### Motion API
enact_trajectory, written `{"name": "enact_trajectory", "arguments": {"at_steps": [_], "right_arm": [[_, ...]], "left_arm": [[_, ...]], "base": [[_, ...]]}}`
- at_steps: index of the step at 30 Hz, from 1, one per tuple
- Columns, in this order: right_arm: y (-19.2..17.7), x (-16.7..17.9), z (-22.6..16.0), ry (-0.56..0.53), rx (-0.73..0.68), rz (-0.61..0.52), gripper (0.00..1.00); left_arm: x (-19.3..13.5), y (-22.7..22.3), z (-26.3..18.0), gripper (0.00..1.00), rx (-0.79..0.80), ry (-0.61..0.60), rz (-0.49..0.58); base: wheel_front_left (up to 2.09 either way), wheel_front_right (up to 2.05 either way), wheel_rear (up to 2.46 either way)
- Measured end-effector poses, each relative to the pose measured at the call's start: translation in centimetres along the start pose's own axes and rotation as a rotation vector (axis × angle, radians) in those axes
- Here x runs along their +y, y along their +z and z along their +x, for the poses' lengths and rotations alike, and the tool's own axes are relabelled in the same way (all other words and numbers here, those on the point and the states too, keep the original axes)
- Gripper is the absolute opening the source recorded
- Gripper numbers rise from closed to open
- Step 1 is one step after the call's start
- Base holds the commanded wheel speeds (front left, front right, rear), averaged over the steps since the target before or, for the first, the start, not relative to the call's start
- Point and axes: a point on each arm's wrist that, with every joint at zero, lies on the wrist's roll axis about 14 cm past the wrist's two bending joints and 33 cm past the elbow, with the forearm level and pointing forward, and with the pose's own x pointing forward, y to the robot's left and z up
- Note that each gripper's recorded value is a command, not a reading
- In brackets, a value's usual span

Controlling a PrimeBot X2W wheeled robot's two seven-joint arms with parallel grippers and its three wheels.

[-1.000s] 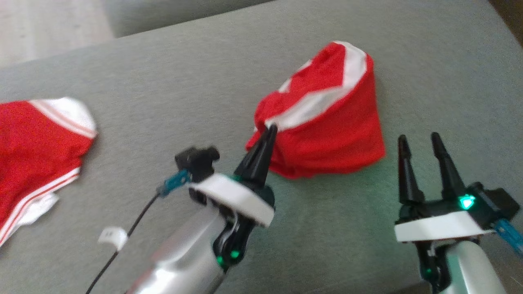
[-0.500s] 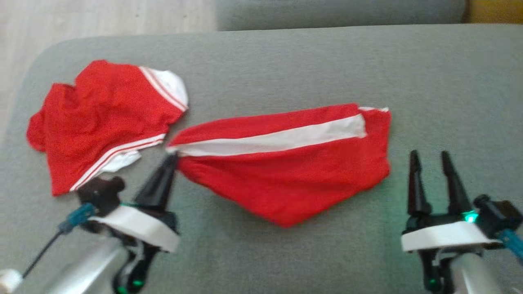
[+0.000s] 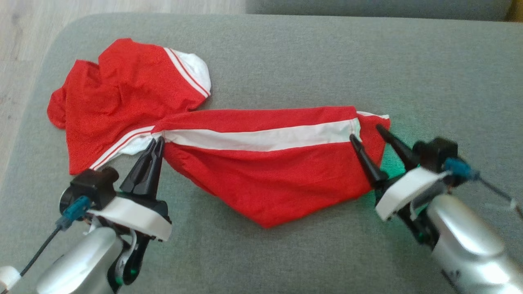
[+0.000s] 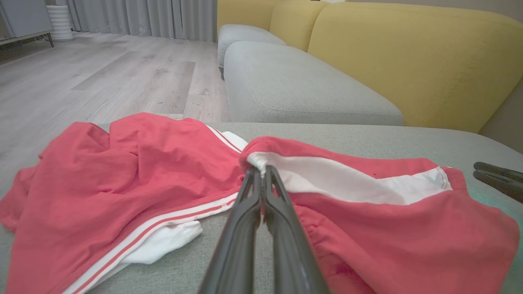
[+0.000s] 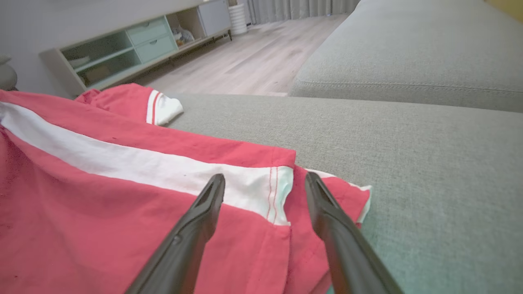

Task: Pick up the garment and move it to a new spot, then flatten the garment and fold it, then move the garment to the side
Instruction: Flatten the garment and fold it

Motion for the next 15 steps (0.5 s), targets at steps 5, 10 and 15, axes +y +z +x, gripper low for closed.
{"name": "enact_trajectory", "arguments": {"at_steps": [5,10,15], "right_arm": [[-1.0,-1.3,1.5,0.015,0.111,-0.013,1.0],[-2.5,-0.8,2.5,0.057,0.184,-0.015,1.0],[-2.0,-0.3,3.4,0.091,0.163,-0.043,0.0]], "left_arm": [[-0.4,-0.4,0.3,0.0,-0.004,-0.002,-0.036],[-0.3,0.2,0.9,0.0,-0.022,-0.003,-0.054],[-0.1,0.3,1.3,0.0,-0.028,0.001,-0.061]], "base": [[0.0,0.0,0.0],[0.0,0.0,0.0],[0.0,0.0,0.0]]}}
